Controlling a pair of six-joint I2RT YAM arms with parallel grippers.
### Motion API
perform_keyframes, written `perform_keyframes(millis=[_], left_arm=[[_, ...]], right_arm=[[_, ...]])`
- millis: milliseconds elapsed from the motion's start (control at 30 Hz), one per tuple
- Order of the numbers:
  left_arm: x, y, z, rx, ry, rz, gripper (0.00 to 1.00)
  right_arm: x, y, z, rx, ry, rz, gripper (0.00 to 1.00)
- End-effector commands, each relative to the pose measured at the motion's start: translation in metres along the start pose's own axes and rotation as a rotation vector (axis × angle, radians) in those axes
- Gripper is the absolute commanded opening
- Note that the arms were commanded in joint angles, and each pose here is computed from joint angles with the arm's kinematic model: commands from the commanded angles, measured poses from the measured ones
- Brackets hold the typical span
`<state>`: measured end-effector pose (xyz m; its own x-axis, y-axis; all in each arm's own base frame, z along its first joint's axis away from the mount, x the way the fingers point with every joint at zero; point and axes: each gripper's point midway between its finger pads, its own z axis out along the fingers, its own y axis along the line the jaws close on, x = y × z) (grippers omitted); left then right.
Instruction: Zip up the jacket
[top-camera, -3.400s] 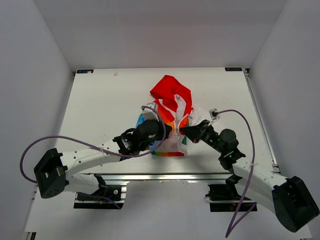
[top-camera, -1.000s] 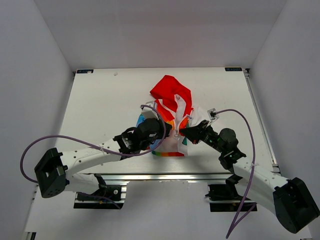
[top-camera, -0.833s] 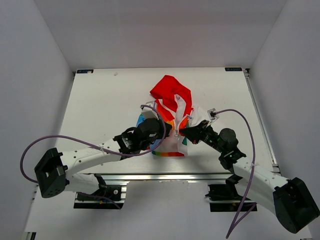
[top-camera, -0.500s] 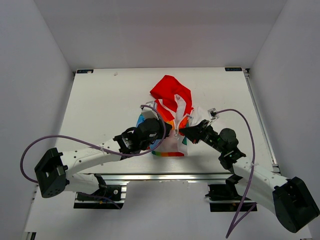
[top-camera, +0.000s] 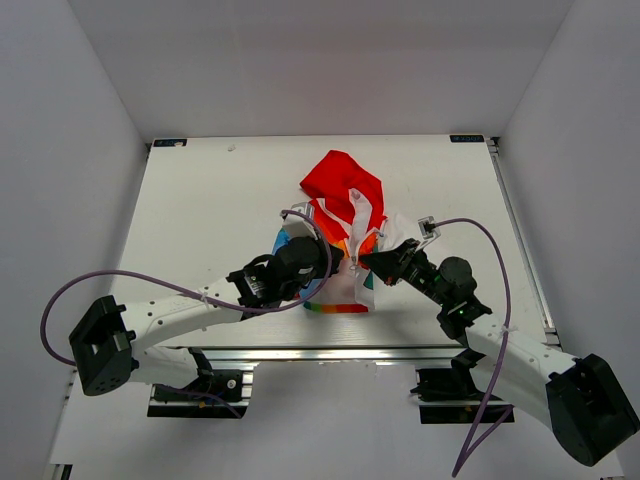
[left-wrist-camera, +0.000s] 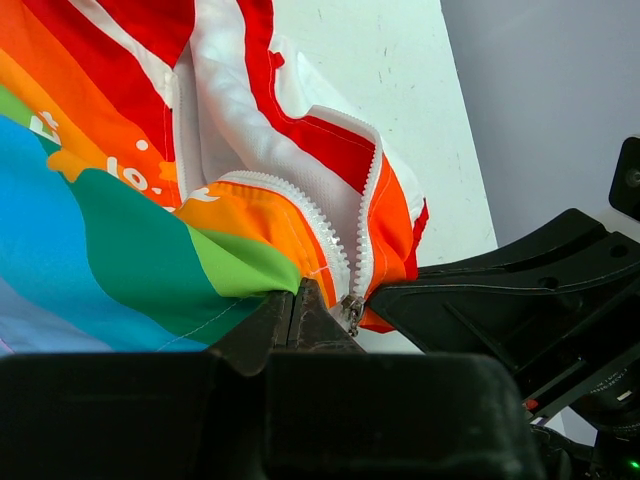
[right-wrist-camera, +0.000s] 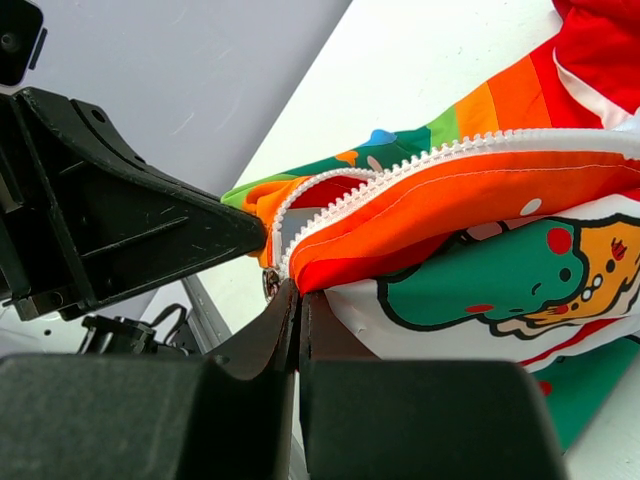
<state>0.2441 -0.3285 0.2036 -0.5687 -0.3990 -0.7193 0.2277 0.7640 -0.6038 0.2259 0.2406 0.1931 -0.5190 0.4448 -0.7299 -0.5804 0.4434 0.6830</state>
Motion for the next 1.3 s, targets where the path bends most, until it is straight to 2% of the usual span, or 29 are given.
perform_keyframes(millis=[0,600,1267], left_arm=[[-0.006,-0.008,-0.005,0.017,-0.019,-0.007,0.00],[-0.006,-0.012,-0.008,0.032,-0.016,0.004,0.00],[0.000,-0.016,-0.001,0.030,0.009,0.009,0.00]], right_arm=[[-0.020,0.017,0.003,-0.051,-0.062,-0.013,0.00],[-0.020,0.009,0.004,-0.005,-0.055,-0.037,0.00],[-0.018,0.028,0.005,-0.108,-0.043,-0.038,0.00]])
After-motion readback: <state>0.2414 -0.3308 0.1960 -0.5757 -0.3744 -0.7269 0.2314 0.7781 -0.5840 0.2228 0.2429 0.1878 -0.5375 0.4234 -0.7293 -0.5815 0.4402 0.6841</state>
